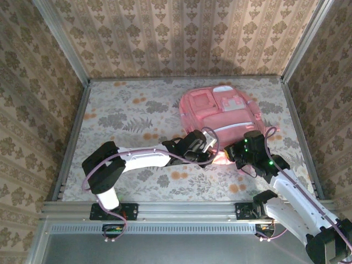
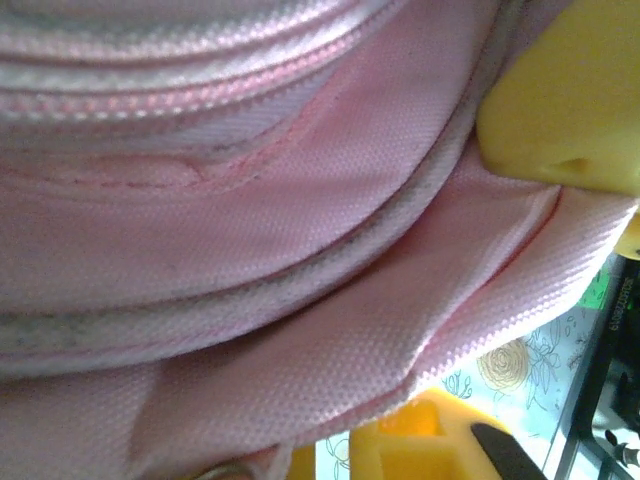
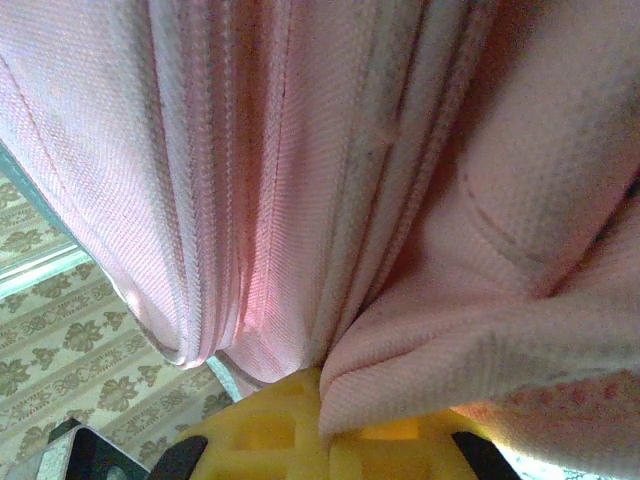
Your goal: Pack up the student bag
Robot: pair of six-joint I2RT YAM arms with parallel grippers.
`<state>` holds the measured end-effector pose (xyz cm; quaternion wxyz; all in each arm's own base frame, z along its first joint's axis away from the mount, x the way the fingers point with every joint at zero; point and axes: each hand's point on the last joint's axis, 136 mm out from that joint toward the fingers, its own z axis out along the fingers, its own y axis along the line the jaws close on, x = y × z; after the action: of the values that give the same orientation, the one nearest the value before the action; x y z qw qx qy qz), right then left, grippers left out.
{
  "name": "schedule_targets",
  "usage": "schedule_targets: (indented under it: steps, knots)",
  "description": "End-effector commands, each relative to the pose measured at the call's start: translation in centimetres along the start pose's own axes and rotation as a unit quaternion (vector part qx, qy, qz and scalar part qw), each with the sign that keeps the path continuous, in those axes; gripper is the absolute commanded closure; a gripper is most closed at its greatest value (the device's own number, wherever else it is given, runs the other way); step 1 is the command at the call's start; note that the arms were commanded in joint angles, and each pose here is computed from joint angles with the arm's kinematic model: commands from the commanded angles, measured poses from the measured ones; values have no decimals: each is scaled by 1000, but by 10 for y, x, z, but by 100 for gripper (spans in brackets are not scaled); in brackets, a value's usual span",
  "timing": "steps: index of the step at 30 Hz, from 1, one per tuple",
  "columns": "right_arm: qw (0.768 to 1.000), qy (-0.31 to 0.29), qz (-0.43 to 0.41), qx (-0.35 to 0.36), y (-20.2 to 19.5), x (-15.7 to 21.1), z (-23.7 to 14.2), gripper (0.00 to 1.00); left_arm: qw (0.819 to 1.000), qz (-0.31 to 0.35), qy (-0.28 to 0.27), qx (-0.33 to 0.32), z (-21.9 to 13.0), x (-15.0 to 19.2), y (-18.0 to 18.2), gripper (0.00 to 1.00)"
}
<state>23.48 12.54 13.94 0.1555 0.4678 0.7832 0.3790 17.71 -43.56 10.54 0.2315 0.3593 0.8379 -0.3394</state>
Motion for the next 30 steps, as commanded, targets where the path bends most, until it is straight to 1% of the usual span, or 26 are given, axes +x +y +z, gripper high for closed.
schedule_targets:
  steps: [1, 2, 8, 16, 22, 27, 30]
  knots:
    - [997, 6, -14, -79, 45, 4, -9, 100, 1000, 6, -17, 1, -8, -9, -4, 97]
    - [997, 6, -14, -78, 44, 4, -8, 100, 1000, 4, -17, 4, -10, -8, -5, 100]
    - [997, 2, -19, -71, 41, 2, -4, 100, 1000, -4, -18, -6, -20, 0, 1, 100]
    - [997, -36, -39, -48, 31, -9, -14, 100, 999, -23, 11, -34, -30, 17, 19, 100]
    - [997, -40, -37, -49, 29, -10, -15, 100, 998, -37, 29, -48, -34, 28, 31, 100]
    - [997, -28, -35, -63, 33, -6, -12, 100, 998, -39, 28, -37, -33, 26, 28, 100]
    - [997, -30, -41, -59, 33, -7, -12, 100, 999, -36, 25, -31, -31, 22, 24, 100]
